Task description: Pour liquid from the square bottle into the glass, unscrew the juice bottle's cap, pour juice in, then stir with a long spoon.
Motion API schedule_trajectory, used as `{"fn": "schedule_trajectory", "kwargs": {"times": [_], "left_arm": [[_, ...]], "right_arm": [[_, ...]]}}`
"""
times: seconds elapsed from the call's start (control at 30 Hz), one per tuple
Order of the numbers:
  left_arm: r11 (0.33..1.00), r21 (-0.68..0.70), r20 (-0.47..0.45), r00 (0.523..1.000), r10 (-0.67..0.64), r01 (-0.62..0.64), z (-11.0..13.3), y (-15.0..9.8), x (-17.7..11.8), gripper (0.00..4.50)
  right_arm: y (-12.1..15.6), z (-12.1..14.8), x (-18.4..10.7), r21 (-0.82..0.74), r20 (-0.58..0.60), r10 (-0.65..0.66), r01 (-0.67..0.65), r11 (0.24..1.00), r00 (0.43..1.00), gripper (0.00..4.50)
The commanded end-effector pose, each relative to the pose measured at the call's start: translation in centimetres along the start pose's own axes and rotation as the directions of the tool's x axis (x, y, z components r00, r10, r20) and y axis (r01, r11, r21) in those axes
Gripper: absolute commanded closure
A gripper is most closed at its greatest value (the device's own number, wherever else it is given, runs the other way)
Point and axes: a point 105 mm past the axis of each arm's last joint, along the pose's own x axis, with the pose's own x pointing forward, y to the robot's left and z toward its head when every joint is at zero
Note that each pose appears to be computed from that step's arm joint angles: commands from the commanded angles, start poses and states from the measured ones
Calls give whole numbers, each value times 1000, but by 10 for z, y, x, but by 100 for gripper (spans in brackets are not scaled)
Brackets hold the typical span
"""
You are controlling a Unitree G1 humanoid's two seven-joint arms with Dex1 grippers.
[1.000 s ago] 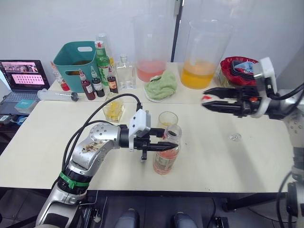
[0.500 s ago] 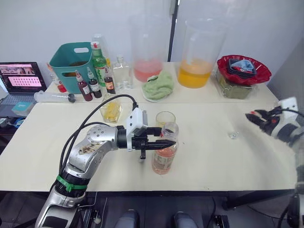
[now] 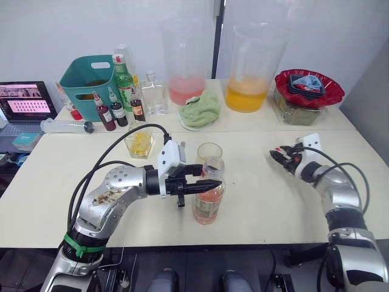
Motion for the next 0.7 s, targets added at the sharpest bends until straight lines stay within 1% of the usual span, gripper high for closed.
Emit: {"fn": "schedule_trajectory", "kwargs": {"times": [0.03, 0.13, 0.23, 0.27, 0.33, 0.43, 0.47, 0.53, 0.57, 0.63, 0.7], "left_arm": [[1000, -6, -25, 1000, 8, -8, -1, -1, -4, 324], [1000, -5, -29, 1000, 10, -10, 0, -1, -5, 324], [1000, -2, -35, 999, 11, -11, 1, -1, -7, 324], [1000, -1, -36, 999, 11, -11, 1, -1, -7, 324], [1000, -1, -38, 999, 11, -11, 2, 0, -9, 324], [1000, 0, -28, 1000, 9, -9, 9, 1, -11, 324], [1000, -1, -20, 1000, 7, -7, 13, 1, -13, 324], [1000, 0, -12, 1000, 10, -10, 20, 1, -15, 324], [1000, 9, -22, 1000, 12, -12, 23, 1, -17, 324], [999, 15, -28, 999, 38, -38, 32, 5, -27, 324], [999, 9, -25, 998, 52, -51, 41, 7, -36, 324]], "right_arm": [[3, 4, 4, -49, 12, -7, 8, 999, 1000, 279], [7, -3, 7, -36, -6, 0, -1, 999, 1000, 279], [9, 0, 9, -32, 3, 9, -9, 999, 1000, 279], [9, 1, 9, -35, 7, 13, -12, 999, 1000, 183], [11, 5, 9, -30, 18, 21, -21, 999, 1000, 121], [14, 22, 5, -48, 61, 61, -58, 997, 996, 20], [18, 30, 2, -54, 83, 84, -80, 995, 993, 6], [27, 42, -3, -88, 97, 152, -144, 986, 984, 6], [32, 45, -7, -141, 78, 202, -190, 972, 976, 6], [38, 52, -25, -227, 32, 315, -300, 927, 949, 6], [42, 64, -39, -242, 35, 394, -374, 895, 919, 6]]}}
